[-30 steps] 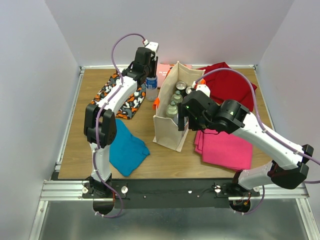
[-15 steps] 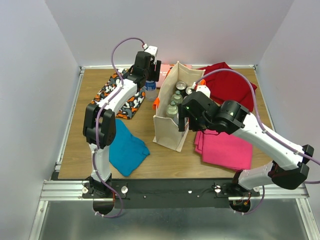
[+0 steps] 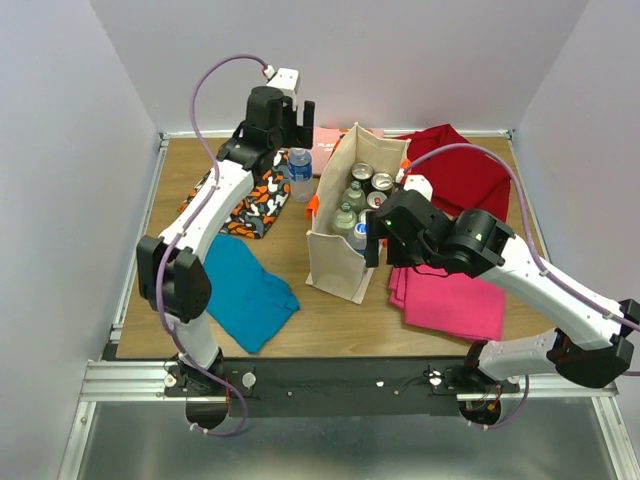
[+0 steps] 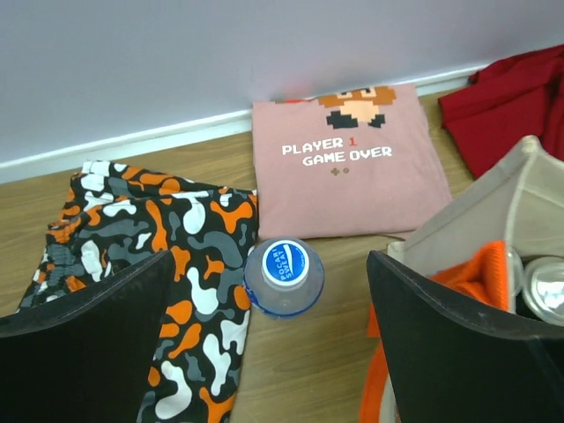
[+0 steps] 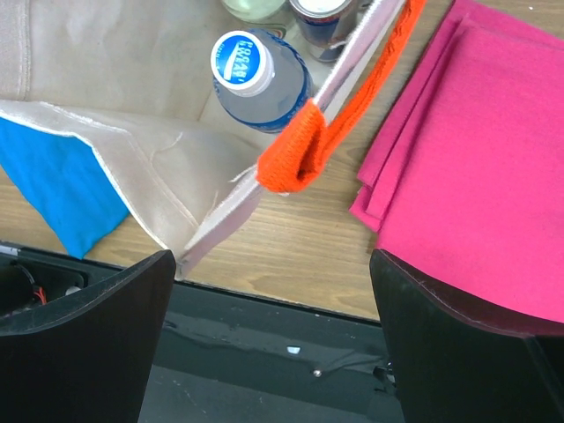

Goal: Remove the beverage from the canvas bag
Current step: Place the drink at the center of the board, then take out the drink from the canvas bag.

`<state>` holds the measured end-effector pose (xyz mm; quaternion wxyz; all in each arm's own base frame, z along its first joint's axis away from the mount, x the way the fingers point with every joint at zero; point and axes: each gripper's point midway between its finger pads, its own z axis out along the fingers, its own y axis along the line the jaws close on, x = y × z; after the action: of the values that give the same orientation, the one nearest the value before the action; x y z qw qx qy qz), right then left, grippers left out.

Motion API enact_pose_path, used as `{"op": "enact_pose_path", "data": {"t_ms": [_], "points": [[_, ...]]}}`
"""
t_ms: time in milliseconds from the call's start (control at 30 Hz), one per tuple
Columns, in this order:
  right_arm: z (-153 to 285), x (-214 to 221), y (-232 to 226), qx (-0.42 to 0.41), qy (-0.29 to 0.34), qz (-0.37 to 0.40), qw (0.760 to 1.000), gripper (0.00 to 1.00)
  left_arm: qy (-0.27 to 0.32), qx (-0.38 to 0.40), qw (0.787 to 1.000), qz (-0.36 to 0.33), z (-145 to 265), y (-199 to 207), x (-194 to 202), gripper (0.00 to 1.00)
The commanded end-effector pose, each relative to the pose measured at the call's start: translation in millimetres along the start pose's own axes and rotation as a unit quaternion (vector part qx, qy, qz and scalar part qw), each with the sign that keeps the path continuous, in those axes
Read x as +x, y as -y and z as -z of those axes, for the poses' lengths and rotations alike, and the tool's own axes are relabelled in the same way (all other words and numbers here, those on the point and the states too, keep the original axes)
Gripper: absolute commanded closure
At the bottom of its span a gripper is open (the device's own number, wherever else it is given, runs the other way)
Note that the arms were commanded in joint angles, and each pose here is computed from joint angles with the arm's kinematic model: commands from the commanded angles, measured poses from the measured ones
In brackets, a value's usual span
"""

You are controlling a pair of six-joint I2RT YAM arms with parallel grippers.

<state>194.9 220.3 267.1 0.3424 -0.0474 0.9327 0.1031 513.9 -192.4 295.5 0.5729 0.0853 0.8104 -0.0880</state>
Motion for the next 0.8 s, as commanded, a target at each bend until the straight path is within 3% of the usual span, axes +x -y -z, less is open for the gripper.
{"op": "enact_pose_path", "data": {"t_ms": [0, 167, 300, 433, 633, 767], "points": [[4.7, -4.1, 8.8, 0.008, 0.03, -0.026, 0.999, 0.0, 0.018, 0.051, 0.998, 0.03, 55.9, 15.1, -33.1, 0.01], [0.4, 2.7, 15.4, 0.016, 0.03, -0.025, 0.999, 0.0, 0.027, 0.171, 0.985, 0.029, 120.2, 58.0, -41.3, 0.01], [-3.2, 5.9, 22.1, 0.032, 0.032, -0.03, 0.999, 0.0, 0.017, 0.22, 0.975, -0.016, 163.9, 91.8, -37.3, 0.01], [7.1, -12.9, 15.1, 0.002, 0.072, -0.045, 0.996, 0.0, 0.002, 0.238, 0.97, -0.059, 196.4, 118.4, -32.9, 0.01], [36.4, -50.5, 3.5, -0.048, 0.139, -0.065, 0.987, 0.0, -0.018, 0.211, 0.976, -0.053, 202.9, 118.8, -18.1, 0.01], [23.7, -46.7, 14.3, -0.014, 0.147, -0.054, 0.988, 0.0, -0.031, 0.216, 0.975, -0.045, 205.1, 126.1, -7.2, 0.01]]}}
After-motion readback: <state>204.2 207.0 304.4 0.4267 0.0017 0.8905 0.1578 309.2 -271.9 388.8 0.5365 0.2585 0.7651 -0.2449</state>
